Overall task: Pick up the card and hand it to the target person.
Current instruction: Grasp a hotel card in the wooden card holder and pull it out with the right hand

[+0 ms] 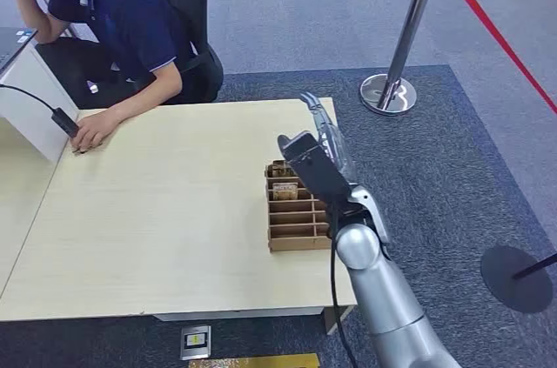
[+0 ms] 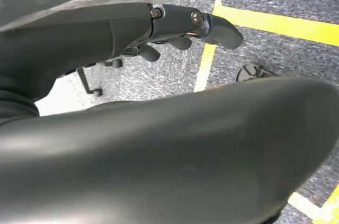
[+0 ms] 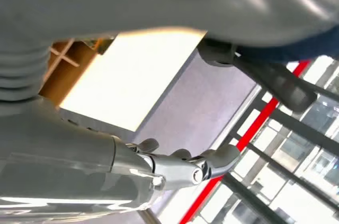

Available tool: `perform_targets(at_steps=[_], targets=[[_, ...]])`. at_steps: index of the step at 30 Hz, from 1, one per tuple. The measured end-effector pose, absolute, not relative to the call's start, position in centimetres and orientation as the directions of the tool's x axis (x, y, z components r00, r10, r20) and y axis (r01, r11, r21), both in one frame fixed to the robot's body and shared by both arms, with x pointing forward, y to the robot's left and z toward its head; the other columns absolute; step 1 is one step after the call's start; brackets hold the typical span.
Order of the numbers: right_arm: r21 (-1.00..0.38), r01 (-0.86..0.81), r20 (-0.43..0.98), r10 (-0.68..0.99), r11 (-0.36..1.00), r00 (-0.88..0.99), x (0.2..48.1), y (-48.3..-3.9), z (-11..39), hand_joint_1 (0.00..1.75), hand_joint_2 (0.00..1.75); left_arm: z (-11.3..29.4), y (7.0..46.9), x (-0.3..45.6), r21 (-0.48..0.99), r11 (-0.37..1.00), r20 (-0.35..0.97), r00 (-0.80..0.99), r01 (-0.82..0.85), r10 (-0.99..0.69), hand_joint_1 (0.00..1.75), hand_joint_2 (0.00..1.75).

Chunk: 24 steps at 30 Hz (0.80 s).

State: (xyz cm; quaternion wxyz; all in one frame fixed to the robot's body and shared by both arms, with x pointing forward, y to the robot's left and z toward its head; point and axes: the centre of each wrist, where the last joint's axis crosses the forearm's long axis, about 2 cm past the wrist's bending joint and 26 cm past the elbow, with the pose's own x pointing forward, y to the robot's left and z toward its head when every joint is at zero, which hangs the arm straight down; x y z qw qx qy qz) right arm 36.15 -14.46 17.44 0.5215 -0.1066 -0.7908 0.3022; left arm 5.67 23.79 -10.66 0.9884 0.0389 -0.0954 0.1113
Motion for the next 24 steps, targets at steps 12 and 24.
perform_targets(at_steps=[12, 24], targets=[[-0.787, 0.036, 0.556, 0.734, 0.615, -0.390, 35.2, -13.3, 15.3, 0.00, 1.75, -10.6, 23.7, 5.7, 0.052, 0.973, 0.197, 0.957, -0.225, 0.211, 0.00, 0.00], [-0.951, 0.228, 0.122, 0.931, 0.209, -0.344, 33.7, -12.9, 13.5, 0.00, 1.75, -10.6, 23.6, 5.8, 0.038, 0.979, 0.204, 0.961, -0.199, 0.187, 0.00, 0.00]])
